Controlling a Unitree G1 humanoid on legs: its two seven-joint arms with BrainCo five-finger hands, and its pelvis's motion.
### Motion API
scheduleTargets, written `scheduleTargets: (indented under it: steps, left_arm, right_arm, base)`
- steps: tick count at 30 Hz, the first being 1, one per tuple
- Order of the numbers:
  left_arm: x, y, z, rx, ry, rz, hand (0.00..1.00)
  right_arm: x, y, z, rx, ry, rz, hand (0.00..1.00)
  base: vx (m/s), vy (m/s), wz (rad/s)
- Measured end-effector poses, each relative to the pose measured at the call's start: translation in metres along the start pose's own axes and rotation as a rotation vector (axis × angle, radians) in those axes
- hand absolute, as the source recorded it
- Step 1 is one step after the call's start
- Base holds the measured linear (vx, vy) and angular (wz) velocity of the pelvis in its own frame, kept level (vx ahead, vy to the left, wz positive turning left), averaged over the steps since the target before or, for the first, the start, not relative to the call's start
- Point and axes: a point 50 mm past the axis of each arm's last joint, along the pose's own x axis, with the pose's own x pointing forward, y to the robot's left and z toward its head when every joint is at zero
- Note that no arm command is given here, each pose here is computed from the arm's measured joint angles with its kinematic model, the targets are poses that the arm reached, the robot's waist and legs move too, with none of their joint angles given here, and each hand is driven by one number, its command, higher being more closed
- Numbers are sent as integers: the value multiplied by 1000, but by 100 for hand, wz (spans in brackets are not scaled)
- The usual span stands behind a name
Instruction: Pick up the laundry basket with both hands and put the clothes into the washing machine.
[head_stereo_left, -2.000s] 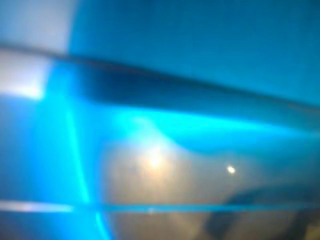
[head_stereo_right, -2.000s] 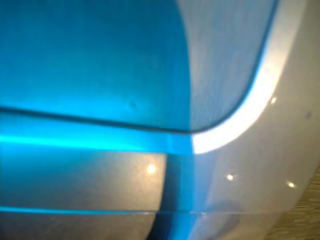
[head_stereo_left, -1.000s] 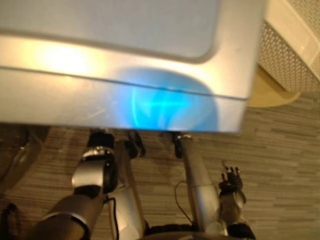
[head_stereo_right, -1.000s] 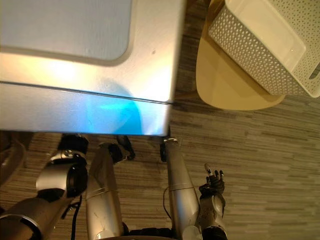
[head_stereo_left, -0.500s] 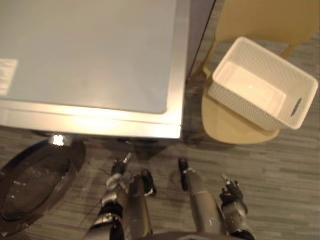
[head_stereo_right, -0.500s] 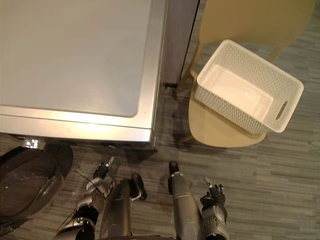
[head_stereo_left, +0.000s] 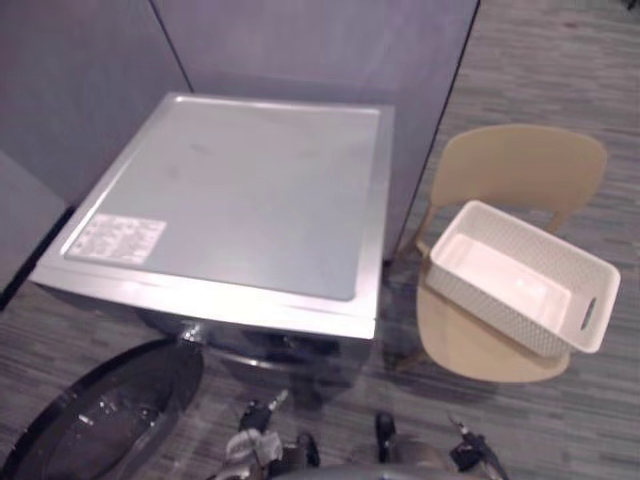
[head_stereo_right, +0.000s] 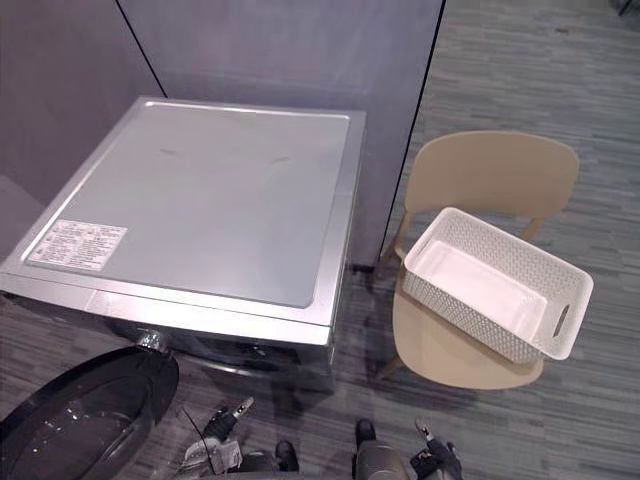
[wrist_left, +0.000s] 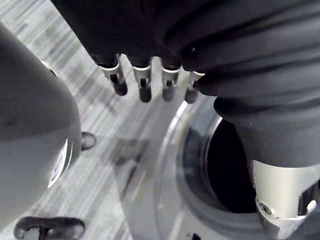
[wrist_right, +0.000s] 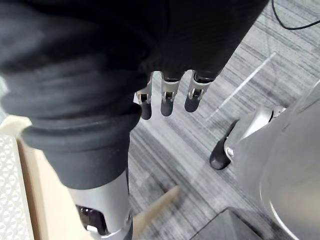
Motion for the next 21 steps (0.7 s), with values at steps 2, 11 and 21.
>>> scheduleTargets:
  steps: [2,11,21]
  left_arm:
    - [0,0,-1,10,1,-2,0]
    - [1,21,-12,88,49,16,0]
    - [0,45,-25,128,105,65,0]
  right_arm:
    - [1,-13,-6,16,36,-44,0]
    - [3,-16,-15,-38,110,-57,0]
    - [1,-28,-27,-67,158,-91,0]
  base:
    - [-12,4,13]
    - [-50,0,2]
    - [-11,6,-2]
